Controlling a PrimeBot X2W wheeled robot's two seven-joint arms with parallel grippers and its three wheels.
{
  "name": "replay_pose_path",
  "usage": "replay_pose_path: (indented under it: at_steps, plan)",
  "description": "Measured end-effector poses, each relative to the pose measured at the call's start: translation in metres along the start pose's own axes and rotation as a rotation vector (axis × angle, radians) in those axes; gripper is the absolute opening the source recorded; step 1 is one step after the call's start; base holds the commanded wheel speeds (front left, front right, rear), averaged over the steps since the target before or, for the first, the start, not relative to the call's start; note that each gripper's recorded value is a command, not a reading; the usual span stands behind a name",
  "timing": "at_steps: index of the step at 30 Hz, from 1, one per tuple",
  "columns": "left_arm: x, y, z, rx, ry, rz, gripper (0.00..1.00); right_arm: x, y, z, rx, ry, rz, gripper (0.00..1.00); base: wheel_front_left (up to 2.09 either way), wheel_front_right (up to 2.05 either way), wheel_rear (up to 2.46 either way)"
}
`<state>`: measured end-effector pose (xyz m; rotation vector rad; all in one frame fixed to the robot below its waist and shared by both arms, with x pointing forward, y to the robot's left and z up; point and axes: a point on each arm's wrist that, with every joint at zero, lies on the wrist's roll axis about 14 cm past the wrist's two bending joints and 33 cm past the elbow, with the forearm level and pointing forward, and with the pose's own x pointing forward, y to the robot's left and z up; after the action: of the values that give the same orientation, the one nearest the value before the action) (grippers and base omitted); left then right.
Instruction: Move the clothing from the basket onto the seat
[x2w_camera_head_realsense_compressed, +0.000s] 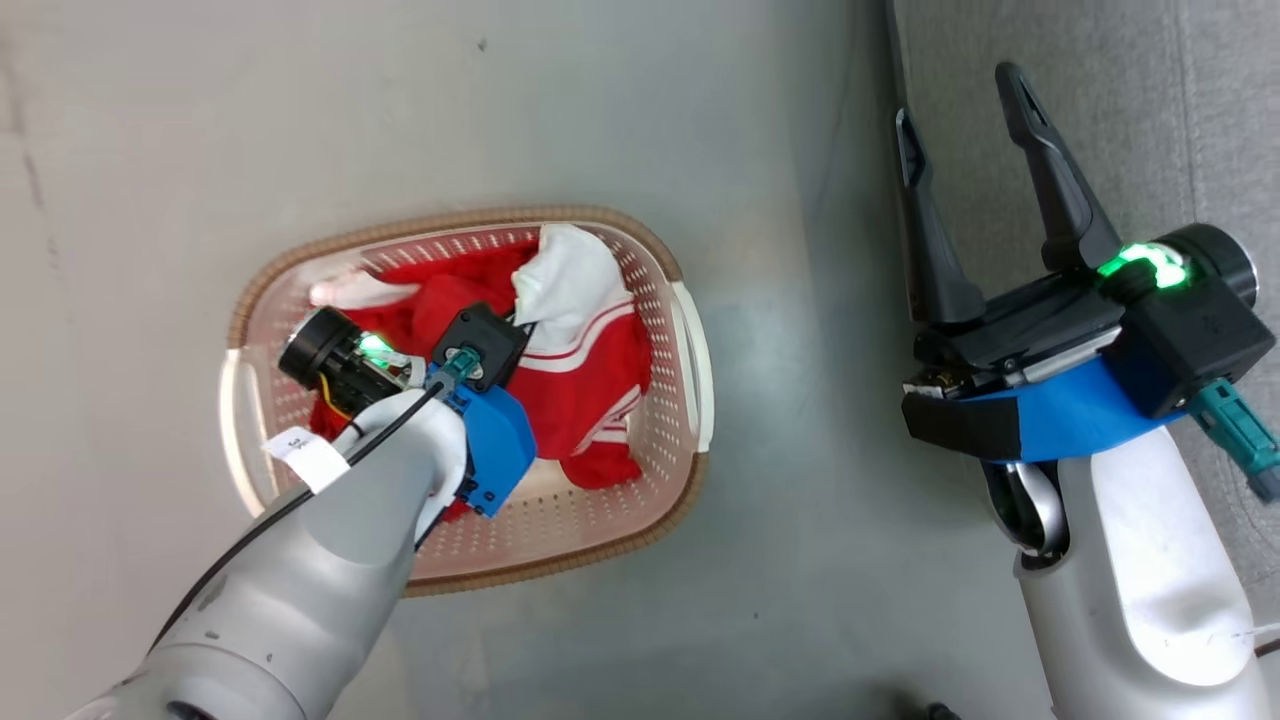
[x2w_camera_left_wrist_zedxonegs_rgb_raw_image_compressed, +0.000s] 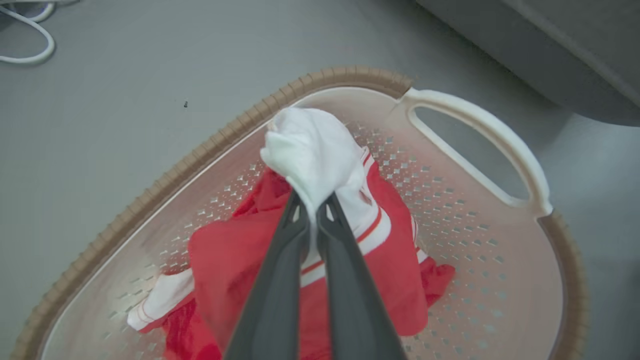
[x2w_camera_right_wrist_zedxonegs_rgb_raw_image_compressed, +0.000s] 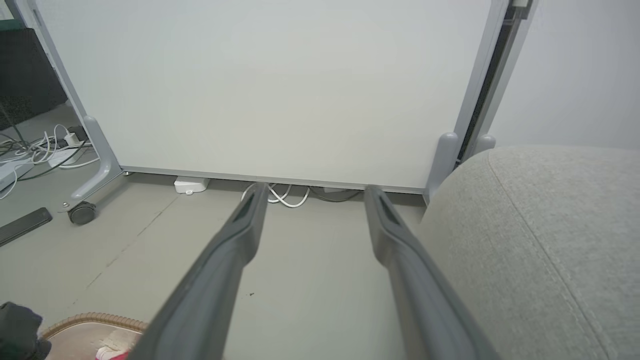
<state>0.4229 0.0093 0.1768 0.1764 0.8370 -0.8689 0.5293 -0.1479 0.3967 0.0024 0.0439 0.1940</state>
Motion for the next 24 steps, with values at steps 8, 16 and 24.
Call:
replay_pose_path:
  at_steps: [8,16,24]
  plan:
    - [-0.042,0.004,0.056,-0.042,-0.182,0.087,0.0,-0.015,0.01,0.032,0.005,-0.04,0.009,1.0,0.0,0.0,0.0]
    - [-0.097,0.01,0.11,-0.056,-0.377,0.19,0.0,-0.034,0.022,0.068,0.01,-0.098,0.023,1.0,0.0,0.0,0.0]
    - [-0.157,0.014,0.169,-0.008,-0.581,0.282,0.0,-0.055,0.035,0.103,0.018,-0.16,0.043,1.0,0.0,0.0,0.0]
